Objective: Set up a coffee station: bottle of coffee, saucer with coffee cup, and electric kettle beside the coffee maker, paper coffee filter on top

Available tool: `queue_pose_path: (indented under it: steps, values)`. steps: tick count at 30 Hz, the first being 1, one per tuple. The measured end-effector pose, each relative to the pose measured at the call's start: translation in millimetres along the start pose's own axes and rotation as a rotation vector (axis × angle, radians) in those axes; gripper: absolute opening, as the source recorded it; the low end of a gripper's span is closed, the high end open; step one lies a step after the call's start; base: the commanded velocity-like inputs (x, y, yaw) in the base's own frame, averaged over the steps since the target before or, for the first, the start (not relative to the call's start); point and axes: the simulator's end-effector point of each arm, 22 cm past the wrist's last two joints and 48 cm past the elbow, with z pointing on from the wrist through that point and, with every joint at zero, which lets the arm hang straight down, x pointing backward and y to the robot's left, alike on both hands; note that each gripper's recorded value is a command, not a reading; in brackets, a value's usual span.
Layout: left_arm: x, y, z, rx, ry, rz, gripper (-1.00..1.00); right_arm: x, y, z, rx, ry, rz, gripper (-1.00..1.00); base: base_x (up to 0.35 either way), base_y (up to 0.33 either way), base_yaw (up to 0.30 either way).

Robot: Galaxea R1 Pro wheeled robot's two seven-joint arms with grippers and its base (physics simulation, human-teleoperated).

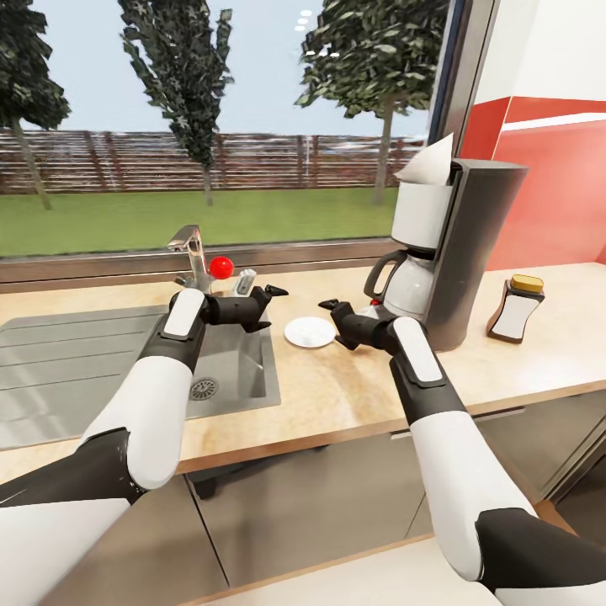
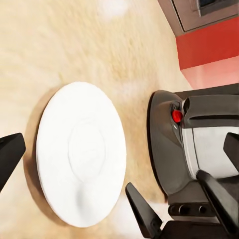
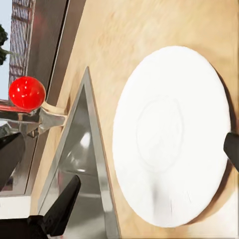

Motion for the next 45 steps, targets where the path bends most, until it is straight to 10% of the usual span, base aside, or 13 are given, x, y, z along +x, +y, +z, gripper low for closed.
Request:
queue_pose_path:
  steps: [45]
  values:
    - [0.1,0.3,0.1,0.000,0.000,-0.001,1.00,-12.2,1.5,1.8,0.096,-0.004,0.040,1.00,0.000,0.000,0.000]
